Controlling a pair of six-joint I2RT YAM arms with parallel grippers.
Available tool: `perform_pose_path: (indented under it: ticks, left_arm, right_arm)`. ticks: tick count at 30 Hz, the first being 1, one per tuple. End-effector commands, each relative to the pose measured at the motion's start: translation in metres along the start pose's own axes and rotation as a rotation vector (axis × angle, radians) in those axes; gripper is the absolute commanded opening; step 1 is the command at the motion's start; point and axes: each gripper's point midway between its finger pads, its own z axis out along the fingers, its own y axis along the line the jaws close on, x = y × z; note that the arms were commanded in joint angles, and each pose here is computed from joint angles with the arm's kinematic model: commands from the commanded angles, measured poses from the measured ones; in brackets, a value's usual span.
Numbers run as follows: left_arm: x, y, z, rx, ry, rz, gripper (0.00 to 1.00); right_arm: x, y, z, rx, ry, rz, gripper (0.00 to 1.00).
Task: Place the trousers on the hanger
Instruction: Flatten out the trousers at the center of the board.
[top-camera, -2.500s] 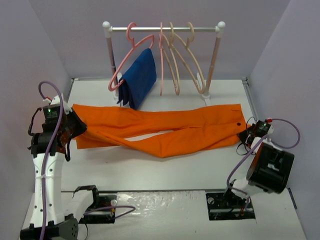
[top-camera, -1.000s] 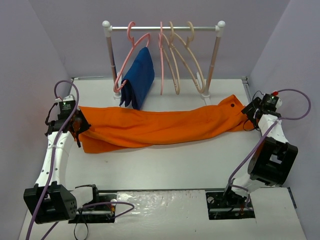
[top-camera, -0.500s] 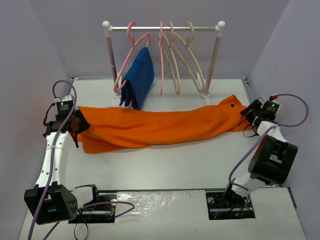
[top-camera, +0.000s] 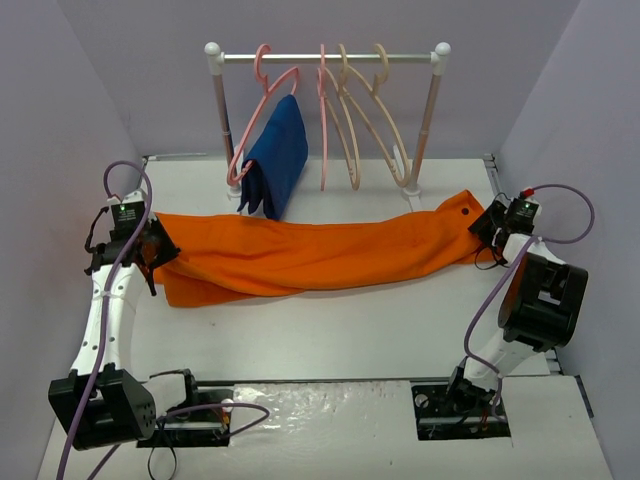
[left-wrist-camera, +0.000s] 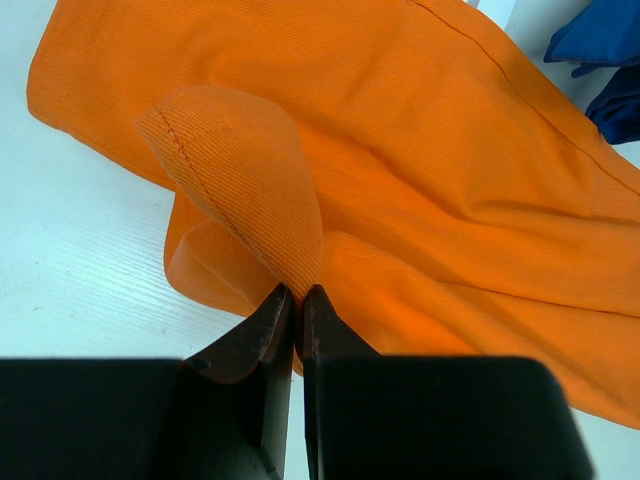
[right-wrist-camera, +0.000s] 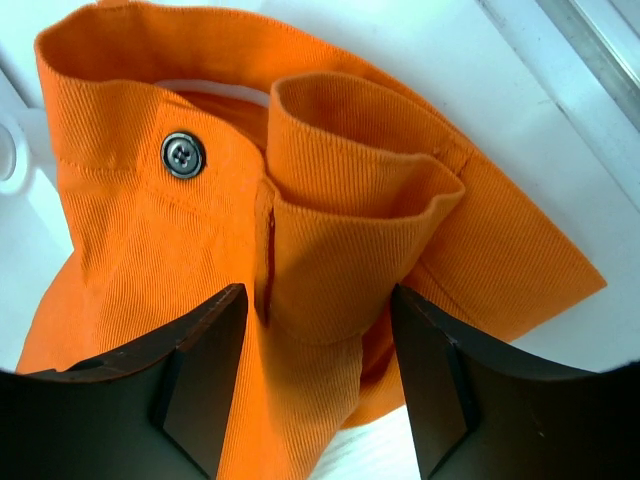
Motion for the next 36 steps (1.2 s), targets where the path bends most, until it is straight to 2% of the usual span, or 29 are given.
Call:
perform_pose_path:
  ticks: [1, 8, 12, 16, 18, 19, 24, 26, 29, 32, 36]
  left_arm:
    - [-0.022, -0.005, -0.004, 0.018, -0.082, -0.009, 0.00]
    - [-0.020, -0.004, -0.002, 0.014, -0.074, -0.008, 0.00]
    - [-0.020, -0.004, -0.002, 0.013, -0.073, -0.009, 0.00]
    - [-0.020, -0.003, -0.001, 0.009, -0.071, -0.007, 0.00]
    - [-0.020, -0.003, -0.001, 0.008, -0.069, -0.006, 0.00]
    - [-0.021, -0.002, -0.002, 0.004, -0.071, -0.005, 0.00]
    - [-0.036, 0.007, -0.007, -0.063, -0.077, 0.003, 0.00]
    - [-0.052, 0.013, -0.018, -0.084, -0.096, -0.027, 0.00]
    - [-0.063, 0.027, -0.034, -0.125, -0.131, -0.080, 0.00]
    - [-0.065, 0.049, -0.047, -0.199, -0.171, -0.132, 0.00]
    - [-0.065, 0.074, -0.075, -0.277, -0.230, -0.186, 0.00]
  right_arm:
    - [-0.046, 0.016, -0.002, -0.011, -0.134, -0.026, 0.55]
    - [-0.052, 0.017, 0.000, -0.009, -0.140, -0.036, 0.52]
    - [-0.050, 0.018, 0.003, -0.012, -0.131, -0.039, 0.46]
    - [-0.050, 0.017, 0.004, -0.007, -0.129, -0.048, 0.26]
    - [-0.054, 0.017, 0.002, -0.003, -0.137, -0.053, 0.05]
    - [-0.056, 0.018, 0.000, 0.000, -0.141, -0.053, 0.00]
    - [-0.095, 0.039, -0.036, 0.009, -0.231, -0.023, 0.00]
    - [-0.129, 0.050, -0.079, 0.017, -0.320, 0.039, 0.00]
    - [-0.153, 0.044, -0.131, 0.053, -0.369, 0.118, 0.00]
    - [-0.160, 0.022, -0.177, 0.142, -0.412, 0.160, 0.00]
    - [-0.144, -0.003, -0.211, 0.170, -0.377, 0.183, 0.00]
